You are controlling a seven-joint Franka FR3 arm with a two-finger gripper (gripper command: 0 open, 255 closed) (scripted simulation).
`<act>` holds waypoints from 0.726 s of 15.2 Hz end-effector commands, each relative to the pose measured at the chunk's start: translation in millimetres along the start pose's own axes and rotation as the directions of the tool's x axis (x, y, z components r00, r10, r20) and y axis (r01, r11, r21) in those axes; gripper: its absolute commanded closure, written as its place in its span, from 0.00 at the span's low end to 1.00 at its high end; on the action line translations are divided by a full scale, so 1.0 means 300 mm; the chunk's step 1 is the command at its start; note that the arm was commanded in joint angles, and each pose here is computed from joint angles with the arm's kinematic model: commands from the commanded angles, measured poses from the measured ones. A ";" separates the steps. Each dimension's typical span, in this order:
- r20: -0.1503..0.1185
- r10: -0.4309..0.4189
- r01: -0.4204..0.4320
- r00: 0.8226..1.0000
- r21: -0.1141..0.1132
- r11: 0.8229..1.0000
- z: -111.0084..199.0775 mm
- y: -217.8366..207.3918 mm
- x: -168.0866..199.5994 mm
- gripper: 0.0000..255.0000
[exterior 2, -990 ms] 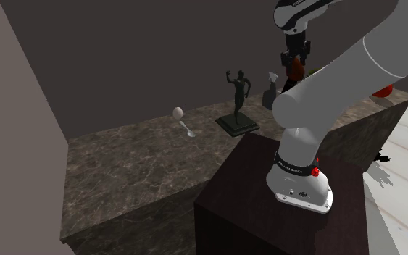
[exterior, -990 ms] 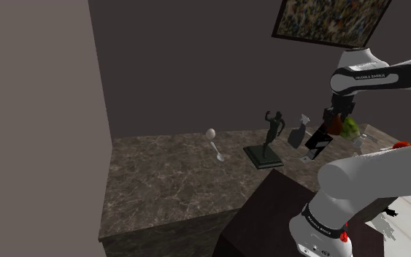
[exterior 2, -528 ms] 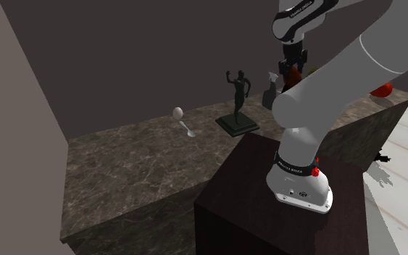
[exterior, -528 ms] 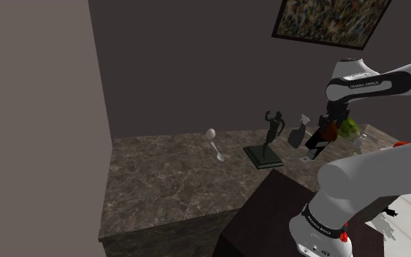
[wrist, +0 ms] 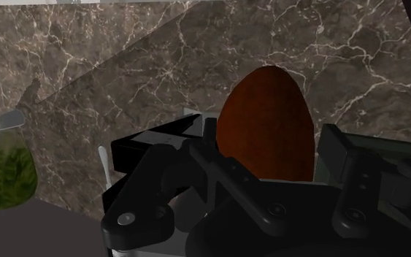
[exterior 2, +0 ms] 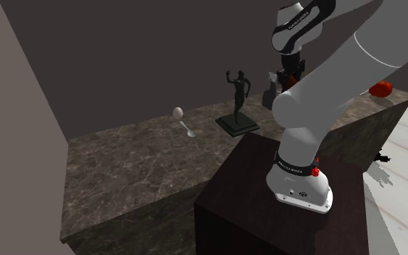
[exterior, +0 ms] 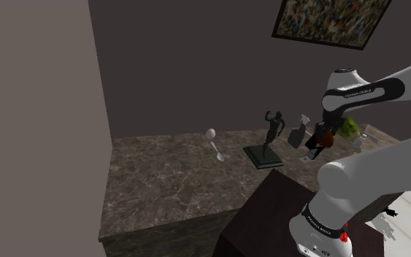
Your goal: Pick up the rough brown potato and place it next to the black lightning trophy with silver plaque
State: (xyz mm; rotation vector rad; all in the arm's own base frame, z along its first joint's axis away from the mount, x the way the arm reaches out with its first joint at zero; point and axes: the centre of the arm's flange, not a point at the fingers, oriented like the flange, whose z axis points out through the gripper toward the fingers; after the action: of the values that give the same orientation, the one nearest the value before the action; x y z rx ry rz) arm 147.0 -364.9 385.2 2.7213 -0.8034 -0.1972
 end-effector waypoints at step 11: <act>-0.001 0.000 0.000 1.000 0.000 1.000 0.202 -0.066 0.011 1.00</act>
State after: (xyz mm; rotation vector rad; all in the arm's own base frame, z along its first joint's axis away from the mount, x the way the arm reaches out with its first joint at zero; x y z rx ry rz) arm 146.0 -366.5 327.5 2.7212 -0.8035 -0.1976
